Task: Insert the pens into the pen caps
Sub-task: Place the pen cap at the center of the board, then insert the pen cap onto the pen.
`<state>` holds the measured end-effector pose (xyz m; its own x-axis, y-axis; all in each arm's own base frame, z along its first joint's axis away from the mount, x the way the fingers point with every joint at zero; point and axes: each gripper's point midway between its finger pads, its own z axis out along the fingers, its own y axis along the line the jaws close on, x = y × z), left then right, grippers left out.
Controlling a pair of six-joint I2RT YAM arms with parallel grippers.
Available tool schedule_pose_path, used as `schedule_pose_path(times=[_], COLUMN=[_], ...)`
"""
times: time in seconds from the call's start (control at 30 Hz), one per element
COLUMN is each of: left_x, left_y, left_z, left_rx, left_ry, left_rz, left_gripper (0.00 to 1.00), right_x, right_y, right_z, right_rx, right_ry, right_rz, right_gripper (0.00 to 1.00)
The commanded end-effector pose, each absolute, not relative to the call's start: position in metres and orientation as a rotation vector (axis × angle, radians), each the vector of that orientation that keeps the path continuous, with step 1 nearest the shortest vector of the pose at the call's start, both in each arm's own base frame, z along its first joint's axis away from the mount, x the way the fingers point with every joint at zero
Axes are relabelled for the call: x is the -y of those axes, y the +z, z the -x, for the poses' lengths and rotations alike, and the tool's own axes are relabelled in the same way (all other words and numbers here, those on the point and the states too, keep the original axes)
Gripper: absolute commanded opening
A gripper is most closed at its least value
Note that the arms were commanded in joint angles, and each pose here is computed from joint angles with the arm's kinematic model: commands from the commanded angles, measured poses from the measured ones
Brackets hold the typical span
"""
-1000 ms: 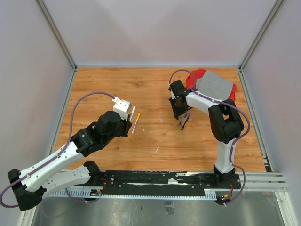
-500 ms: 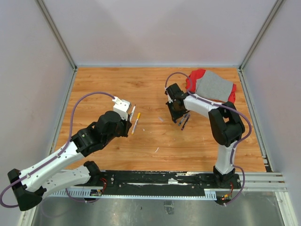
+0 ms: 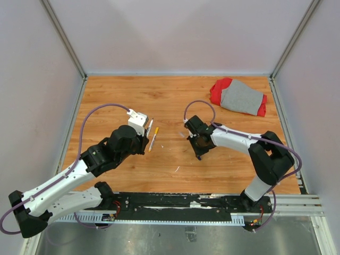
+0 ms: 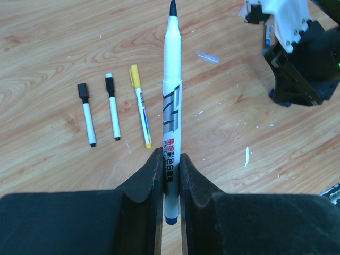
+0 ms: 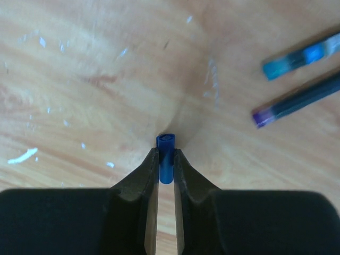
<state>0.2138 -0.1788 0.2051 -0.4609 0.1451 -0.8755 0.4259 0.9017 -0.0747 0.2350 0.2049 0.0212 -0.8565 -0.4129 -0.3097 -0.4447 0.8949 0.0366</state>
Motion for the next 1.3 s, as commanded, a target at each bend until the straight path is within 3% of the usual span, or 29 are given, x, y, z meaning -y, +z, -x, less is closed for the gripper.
schedule_pose_path(times=[0.0, 0.47, 1.07, 1.2, 1.27], left_x=[0.182, 0.183, 0.183, 0.182, 0.181], left_y=[0.210, 0.209, 0.208, 0.209, 0.210], left_z=[-0.215, -0.216, -0.216, -0.217, -0.216], left_rx=[-2.015, -2.018, -2.020, -2.016, -2.012], left_ry=[-0.371, -0.370, -0.367, -0.363, -0.360], left_rz=[-0.413, -0.420, -0.420, -0.417, -0.415], left_gripper=[0.00, 0.01, 0.01, 0.00, 0.00], right_x=[-0.196, -0.181, -0.173, -0.171, -0.172], right_y=[0.025, 0.015, -0.006, -0.009, -0.009], right_z=[-0.211, -0.176, -0.159, -0.157, -0.158], right_rx=[-2.771, -2.846, -2.968, -2.977, -2.976], right_ry=[0.089, 0.055, -0.032, -0.057, -0.059], right_rz=[0.616, 0.642, 0.768, 0.776, 0.776], right_gripper=[0.09, 0.10, 0.22, 0.22, 0.16])
